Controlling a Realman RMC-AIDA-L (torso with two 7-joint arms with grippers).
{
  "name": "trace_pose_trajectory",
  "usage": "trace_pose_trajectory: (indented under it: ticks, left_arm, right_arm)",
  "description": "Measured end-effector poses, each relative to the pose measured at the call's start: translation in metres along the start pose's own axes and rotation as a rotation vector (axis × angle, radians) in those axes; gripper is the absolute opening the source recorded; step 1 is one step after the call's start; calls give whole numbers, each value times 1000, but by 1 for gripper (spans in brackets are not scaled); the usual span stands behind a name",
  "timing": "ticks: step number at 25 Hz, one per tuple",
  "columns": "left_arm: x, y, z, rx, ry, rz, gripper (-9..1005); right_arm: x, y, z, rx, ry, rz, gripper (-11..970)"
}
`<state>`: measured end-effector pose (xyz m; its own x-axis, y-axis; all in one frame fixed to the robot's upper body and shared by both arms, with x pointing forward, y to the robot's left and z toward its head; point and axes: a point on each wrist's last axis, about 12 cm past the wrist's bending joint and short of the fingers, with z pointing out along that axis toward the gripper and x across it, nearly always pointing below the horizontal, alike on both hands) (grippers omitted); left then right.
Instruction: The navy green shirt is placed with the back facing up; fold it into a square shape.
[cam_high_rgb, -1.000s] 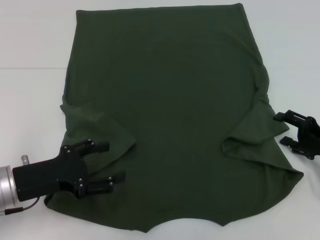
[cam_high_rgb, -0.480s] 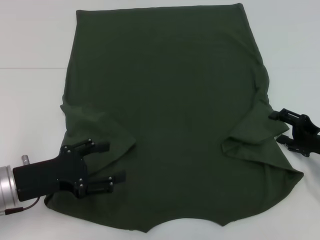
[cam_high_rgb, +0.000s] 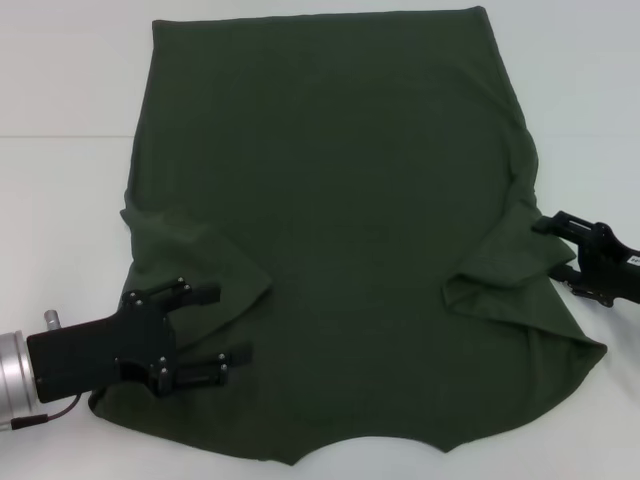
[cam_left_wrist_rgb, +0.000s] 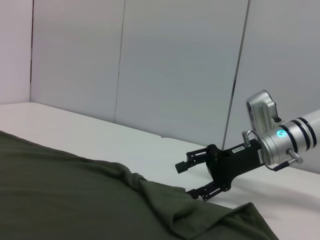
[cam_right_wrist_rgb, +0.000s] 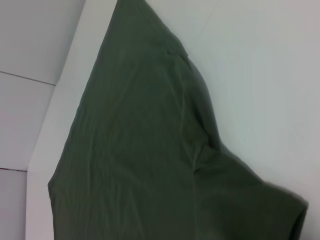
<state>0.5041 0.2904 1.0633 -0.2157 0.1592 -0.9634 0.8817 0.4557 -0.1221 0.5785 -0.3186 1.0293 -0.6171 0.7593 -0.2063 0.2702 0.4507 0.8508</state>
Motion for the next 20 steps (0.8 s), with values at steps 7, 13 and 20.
trace_pose_trajectory:
  ticks: [7, 13, 20]
  left_arm:
    - [0, -1, 1, 2, -2, -2, 884]
    - [1, -1, 0, 4, -3, -3, 884]
    - [1, -2, 0, 5, -4, -4, 883]
  right_arm:
    - [0, 3, 3, -1, -7, -5, 858]
    - [0, 5, 5, -7, -19, -3, 856]
    - [-1, 10, 9, -13, -21, -12, 857]
